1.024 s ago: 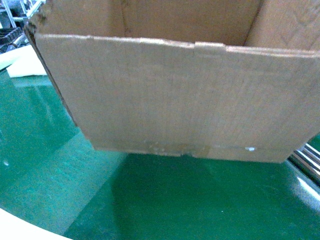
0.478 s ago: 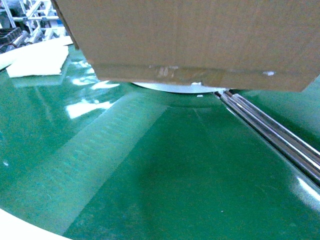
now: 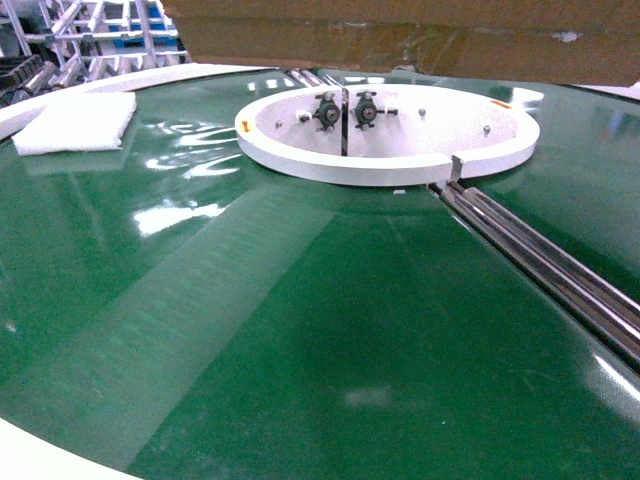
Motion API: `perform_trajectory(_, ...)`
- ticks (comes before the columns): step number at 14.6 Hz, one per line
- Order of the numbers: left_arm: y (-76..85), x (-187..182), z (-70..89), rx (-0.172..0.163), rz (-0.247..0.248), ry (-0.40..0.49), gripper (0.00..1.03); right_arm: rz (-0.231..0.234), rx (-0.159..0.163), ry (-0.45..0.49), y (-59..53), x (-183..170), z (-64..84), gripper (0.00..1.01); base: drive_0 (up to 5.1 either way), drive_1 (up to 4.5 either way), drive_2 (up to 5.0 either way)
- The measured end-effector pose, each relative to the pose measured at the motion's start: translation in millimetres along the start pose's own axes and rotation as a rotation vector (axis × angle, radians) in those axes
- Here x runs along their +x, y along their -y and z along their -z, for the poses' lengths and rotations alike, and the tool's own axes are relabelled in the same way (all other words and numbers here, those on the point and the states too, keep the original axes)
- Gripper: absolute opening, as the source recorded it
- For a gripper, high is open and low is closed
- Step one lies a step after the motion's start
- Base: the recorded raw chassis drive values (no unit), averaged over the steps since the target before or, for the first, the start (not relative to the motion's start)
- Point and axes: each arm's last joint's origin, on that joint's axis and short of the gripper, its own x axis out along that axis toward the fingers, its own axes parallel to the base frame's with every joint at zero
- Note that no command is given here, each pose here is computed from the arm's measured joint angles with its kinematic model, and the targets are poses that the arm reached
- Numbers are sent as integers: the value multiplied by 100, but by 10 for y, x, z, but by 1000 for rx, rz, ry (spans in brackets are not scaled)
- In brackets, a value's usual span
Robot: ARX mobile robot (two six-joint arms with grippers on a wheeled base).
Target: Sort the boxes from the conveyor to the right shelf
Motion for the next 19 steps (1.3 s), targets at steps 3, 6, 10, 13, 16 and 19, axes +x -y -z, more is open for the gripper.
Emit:
perform_trajectory(3,4,0,1,7,1,0,2,3,0,3,1,0,-3,2,0,0,0)
perform_trajectory(6,4,0,1,8,1,0,2,4,0,3,1,0,-3,2,0,0,0)
perform_trajectory(10,4,0,1,9,1,0,2,4,0,3,1,0,-3,2,0,0,0)
perform_trajectory(13,3,3,8,9,0,-5,2,3,0,-3,1,1,3,2,0,0,0)
perform_trajectory(16,3,1,4,9,-2,-3,2,3,0,0,1,-4,-4,2,0,0,0)
perform_trajectory(19,6,-5,-7,9,-1,2,2,5,1,6,2,-8,-13,2,0,0,0)
